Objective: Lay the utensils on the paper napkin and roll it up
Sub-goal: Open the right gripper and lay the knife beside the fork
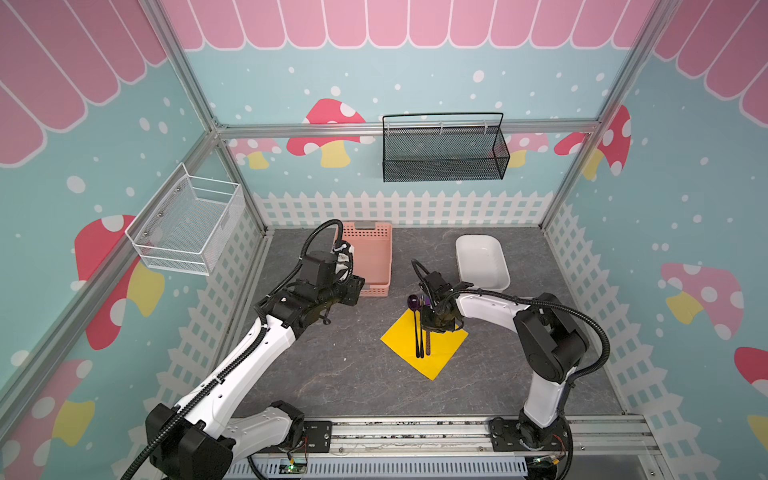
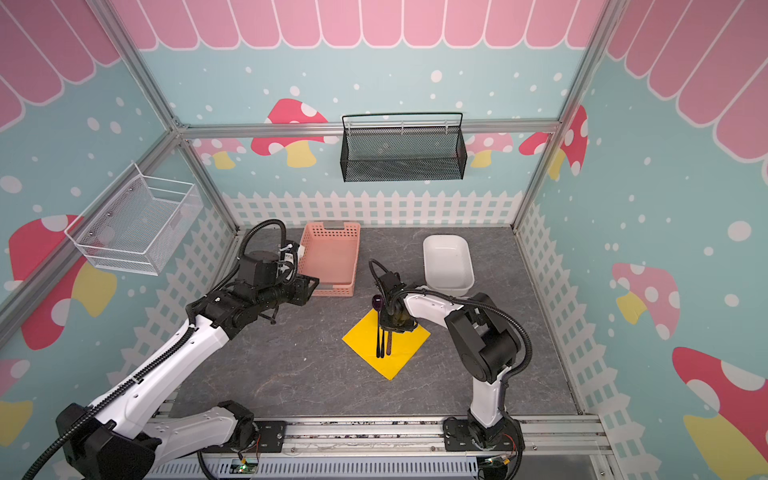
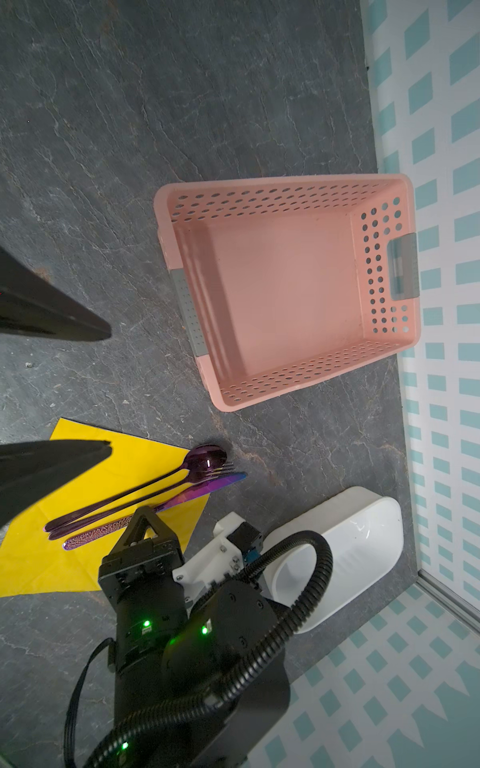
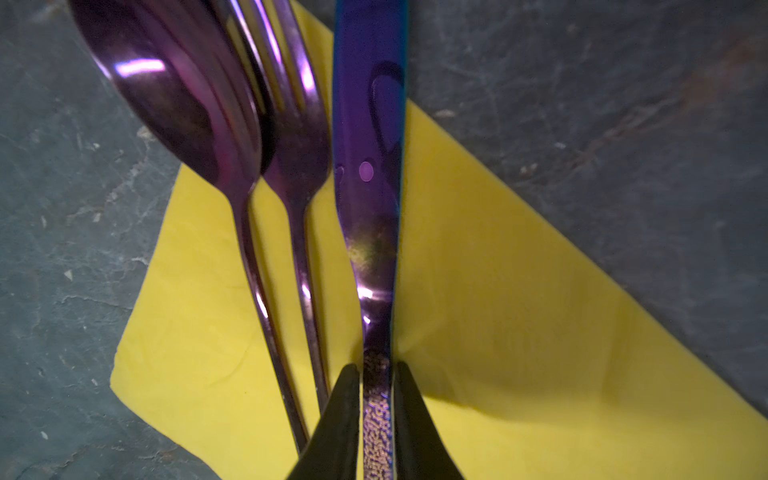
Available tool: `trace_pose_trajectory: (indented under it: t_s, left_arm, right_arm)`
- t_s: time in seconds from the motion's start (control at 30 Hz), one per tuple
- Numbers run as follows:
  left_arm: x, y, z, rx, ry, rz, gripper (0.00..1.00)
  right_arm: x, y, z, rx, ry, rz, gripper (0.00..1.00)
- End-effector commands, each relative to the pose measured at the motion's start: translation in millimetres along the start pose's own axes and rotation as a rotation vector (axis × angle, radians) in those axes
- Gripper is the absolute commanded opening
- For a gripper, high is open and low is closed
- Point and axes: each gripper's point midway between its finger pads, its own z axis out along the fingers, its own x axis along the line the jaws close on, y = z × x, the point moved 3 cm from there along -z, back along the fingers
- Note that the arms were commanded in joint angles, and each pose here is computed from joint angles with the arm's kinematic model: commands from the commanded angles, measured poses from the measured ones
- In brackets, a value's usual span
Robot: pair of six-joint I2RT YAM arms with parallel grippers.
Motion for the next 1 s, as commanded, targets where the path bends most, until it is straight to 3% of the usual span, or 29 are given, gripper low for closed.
trace_pose_trajectory:
  t_s: [0.0,0.3,0.63,0.97]
  left_arm:
    - [0,-4,-3,0.004,0.002,0.007,0.41]
    - [0,-5,-2,0.008,0.003,0.007,0.41]
    - [1,-9,5,0.030,0.003,0.013,0.41]
    - [-9,-22,24,0.098,-0.034,0.024,0.41]
  right_arm:
    - [-2,-4,5,0.019,-0.036,0.009,0.19]
    - [-1,-2,2,0.012,-0.038,0.003,0.18]
    - [13,18,-30,-0.104,0.005,-0.084,0.24]
    - [32,17,-67,-0.208,0.142,-0.462,0.29]
